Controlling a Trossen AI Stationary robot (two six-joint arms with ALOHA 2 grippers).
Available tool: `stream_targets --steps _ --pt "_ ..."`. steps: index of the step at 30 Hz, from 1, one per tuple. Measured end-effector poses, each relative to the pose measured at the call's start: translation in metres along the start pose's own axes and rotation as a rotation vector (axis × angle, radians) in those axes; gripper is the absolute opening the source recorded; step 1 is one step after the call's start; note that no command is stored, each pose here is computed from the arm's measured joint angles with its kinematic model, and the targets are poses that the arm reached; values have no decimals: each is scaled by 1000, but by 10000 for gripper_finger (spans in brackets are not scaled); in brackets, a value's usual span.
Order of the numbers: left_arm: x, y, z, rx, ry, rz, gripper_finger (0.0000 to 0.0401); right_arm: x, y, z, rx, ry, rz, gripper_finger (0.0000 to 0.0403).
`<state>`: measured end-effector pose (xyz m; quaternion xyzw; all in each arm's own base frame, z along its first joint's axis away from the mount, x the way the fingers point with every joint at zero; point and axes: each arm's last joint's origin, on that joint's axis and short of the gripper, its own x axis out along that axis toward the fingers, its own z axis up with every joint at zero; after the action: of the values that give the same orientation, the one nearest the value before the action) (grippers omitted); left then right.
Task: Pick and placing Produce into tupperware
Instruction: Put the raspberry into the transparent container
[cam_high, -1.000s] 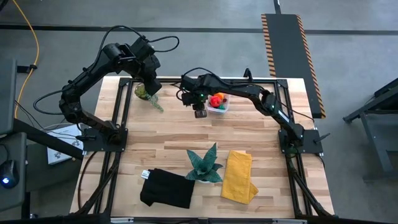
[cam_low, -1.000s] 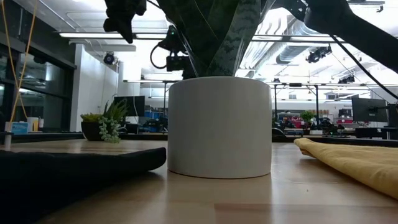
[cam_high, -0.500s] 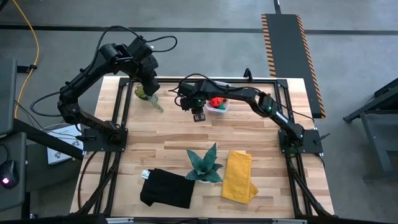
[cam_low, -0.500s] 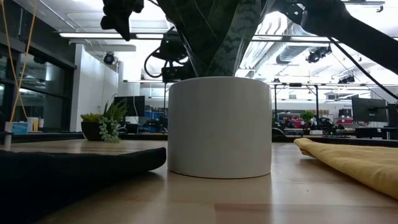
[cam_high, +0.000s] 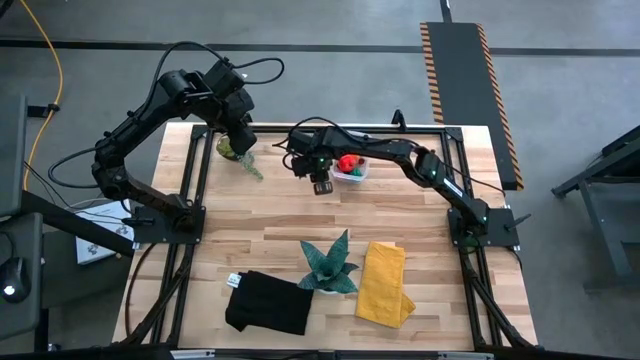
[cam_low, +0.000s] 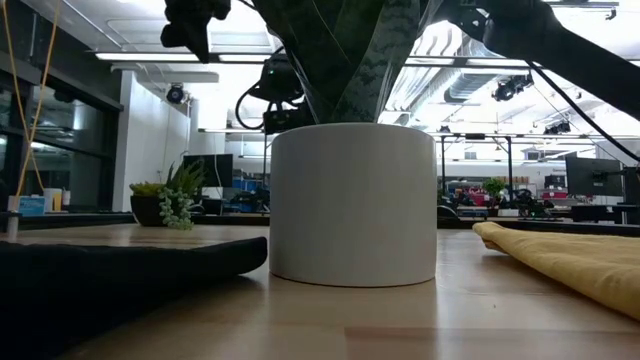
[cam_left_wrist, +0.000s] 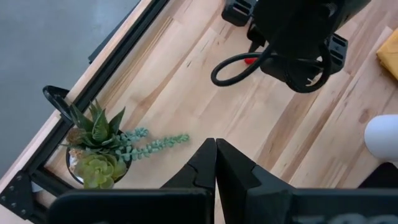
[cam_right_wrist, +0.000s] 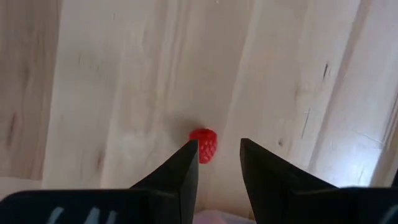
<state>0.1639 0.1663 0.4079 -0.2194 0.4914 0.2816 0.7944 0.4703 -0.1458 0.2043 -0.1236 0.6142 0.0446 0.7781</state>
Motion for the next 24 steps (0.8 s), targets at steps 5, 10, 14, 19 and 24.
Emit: stream_targets --steps 5,10,14,19,24 --pt "0 0 -1 -5 11 0 0 0 -2 0 -15 -10 -5 114" --pt "0 0 -3 -6 26 -1 0 0 -3 2 -36 -28 -15 152" --pt "0 0 -2 -1 25 -1 0 0 -2 1 -44 -20 -12 184" --pt "0 0 -2 7 21 -1 0 0 -2 1 -63 -19 -14 188" --pt "0 0 -2 10 21 -1 0 15 -2 0 -60 11 6 186"
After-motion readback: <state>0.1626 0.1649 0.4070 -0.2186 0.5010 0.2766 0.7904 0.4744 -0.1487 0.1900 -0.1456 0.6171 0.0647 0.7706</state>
